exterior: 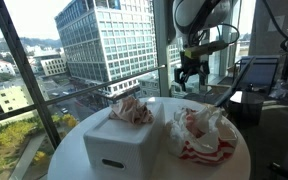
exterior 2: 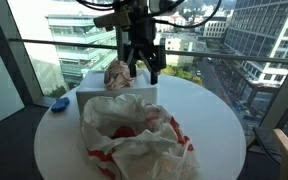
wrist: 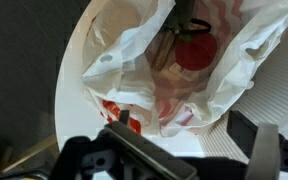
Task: Remove the contents of the plastic bag and put them on the white basket
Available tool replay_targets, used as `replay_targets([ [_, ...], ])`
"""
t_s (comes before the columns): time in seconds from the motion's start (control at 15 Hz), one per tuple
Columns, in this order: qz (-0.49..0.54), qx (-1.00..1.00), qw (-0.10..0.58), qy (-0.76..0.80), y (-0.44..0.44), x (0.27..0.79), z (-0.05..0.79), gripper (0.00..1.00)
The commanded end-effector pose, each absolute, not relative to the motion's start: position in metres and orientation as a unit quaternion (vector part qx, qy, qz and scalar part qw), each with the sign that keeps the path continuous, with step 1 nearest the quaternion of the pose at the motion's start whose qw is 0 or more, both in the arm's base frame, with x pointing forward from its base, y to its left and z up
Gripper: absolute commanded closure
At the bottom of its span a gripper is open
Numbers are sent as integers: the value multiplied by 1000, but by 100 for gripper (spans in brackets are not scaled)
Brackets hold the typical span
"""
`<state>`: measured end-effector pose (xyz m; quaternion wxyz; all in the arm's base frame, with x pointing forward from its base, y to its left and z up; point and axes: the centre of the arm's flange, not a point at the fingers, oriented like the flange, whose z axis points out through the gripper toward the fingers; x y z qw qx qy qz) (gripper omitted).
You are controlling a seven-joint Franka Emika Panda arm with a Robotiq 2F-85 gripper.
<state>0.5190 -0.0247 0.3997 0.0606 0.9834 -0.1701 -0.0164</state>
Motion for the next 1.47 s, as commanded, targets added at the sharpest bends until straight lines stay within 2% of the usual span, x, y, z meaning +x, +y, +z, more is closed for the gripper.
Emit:
replay_targets([
  [0.0, -33, 982, 54, -180, -31, 527, 333, 0],
  [0.33, -79, 986, 44, -141, -15, 528, 267, 0],
  [0.8, -124, 986, -44, -103, 30, 515, 216, 0],
  [1.0, -120, 985, -64, -105, 28, 505, 184, 0],
  [1.2, -86, 990, -52, -103, 20, 502, 157, 0],
  [1.4, -86, 990, -58, -98, 21, 490, 164, 0],
])
